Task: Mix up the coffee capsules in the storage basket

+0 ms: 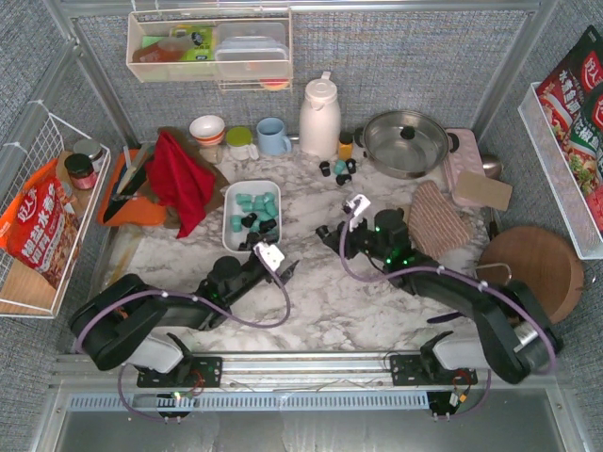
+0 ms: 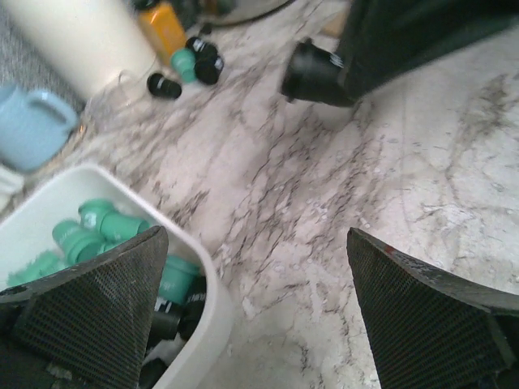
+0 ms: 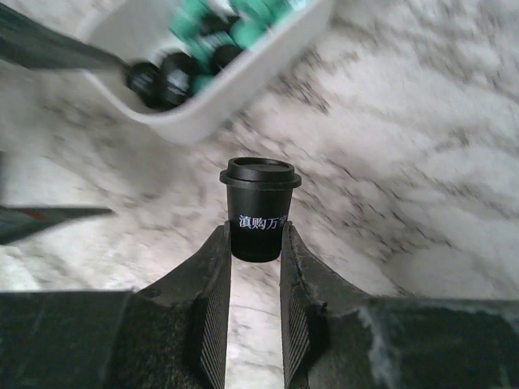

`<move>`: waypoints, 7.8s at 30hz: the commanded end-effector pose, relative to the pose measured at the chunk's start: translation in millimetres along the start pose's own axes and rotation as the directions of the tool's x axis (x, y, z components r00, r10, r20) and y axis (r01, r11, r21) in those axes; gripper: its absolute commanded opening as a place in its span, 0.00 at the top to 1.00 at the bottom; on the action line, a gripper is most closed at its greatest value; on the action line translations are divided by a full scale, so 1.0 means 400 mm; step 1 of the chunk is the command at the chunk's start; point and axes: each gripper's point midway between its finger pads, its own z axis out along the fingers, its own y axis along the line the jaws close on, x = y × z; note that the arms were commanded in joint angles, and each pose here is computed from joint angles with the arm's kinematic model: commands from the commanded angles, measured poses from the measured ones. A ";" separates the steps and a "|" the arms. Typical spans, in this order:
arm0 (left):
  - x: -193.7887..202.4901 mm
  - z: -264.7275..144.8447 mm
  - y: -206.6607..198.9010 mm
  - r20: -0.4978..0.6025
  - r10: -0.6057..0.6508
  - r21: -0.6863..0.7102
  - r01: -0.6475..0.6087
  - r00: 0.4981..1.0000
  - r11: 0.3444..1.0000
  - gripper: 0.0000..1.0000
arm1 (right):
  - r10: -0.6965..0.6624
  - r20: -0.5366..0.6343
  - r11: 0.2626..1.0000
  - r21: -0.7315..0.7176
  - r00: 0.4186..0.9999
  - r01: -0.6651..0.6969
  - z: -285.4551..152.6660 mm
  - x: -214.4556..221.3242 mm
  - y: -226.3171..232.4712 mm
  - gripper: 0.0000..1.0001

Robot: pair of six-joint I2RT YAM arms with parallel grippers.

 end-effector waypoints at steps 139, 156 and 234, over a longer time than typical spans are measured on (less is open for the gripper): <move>-0.051 -0.122 0.291 0.035 -0.437 -0.534 0.386 0.899 0.752 0.01 | 0.389 0.124 0.616 0.701 0.913 -0.358 0.201 -0.088 -0.504 0.24; -0.036 -0.085 0.277 0.016 -0.436 -0.500 0.385 0.900 0.776 0.01 | 0.588 0.207 0.343 0.812 0.782 -0.472 0.323 0.005 -0.641 0.32; -0.052 0.074 0.145 0.095 -0.072 -0.168 0.087 0.993 0.982 0.67 | 0.228 0.180 0.848 0.446 0.957 -0.287 0.017 -0.266 -0.177 0.33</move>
